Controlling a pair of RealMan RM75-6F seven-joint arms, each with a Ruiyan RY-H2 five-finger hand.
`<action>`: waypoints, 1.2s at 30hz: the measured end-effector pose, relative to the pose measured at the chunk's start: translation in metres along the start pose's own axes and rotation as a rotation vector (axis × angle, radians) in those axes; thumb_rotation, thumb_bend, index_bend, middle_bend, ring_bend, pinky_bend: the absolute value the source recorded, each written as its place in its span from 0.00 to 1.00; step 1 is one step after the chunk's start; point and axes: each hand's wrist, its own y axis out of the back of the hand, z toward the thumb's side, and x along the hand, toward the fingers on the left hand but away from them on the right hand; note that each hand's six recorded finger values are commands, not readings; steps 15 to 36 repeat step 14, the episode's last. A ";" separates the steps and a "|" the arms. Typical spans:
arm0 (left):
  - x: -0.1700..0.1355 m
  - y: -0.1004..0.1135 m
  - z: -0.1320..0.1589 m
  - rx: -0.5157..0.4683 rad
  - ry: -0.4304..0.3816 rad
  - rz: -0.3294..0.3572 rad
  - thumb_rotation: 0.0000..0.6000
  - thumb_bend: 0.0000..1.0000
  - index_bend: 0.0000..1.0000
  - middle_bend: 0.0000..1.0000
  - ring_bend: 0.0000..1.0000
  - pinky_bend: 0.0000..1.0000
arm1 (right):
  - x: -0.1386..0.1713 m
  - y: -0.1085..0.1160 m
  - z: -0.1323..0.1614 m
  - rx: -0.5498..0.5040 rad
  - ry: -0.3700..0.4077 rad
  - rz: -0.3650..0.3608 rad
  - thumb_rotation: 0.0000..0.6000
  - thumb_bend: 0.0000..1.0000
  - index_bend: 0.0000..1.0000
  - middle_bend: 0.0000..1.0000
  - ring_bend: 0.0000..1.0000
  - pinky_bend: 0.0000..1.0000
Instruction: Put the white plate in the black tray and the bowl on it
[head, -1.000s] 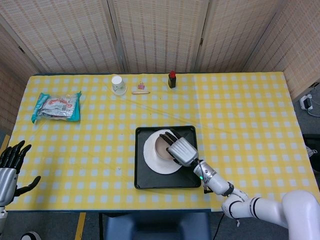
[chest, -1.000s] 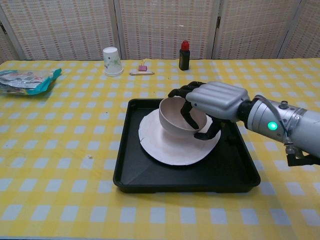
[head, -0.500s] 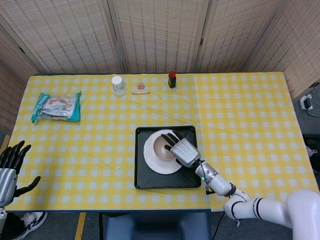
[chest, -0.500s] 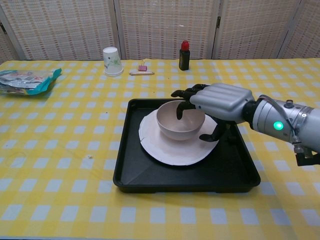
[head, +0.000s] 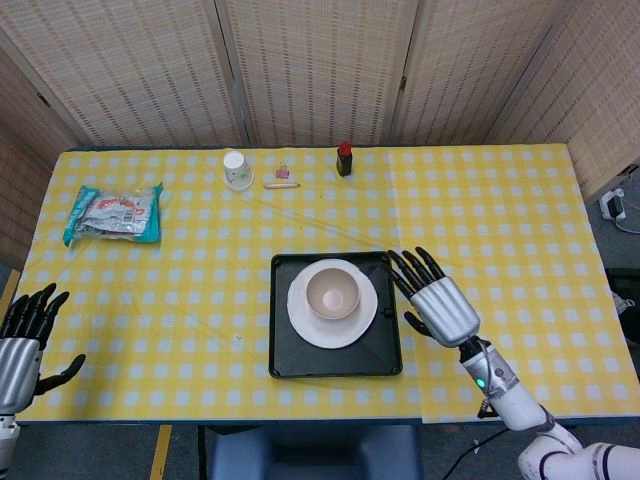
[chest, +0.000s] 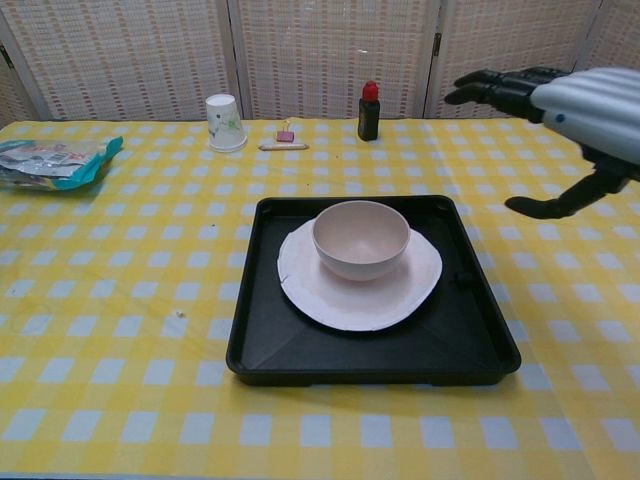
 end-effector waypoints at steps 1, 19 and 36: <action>0.000 -0.001 0.001 0.005 0.000 -0.003 1.00 0.29 0.00 0.00 0.05 0.04 | 0.012 0.003 -0.008 -0.002 -0.034 -0.005 1.00 0.36 0.00 0.00 0.00 0.00; 0.000 -0.013 0.009 0.067 0.008 -0.034 1.00 0.29 0.00 0.00 0.05 0.04 | 0.145 0.012 -0.108 -0.073 -0.475 -0.030 1.00 0.36 0.00 0.00 0.00 0.00; 0.000 -0.013 0.009 0.067 0.008 -0.034 1.00 0.29 0.00 0.00 0.05 0.04 | 0.145 0.012 -0.108 -0.073 -0.475 -0.030 1.00 0.36 0.00 0.00 0.00 0.00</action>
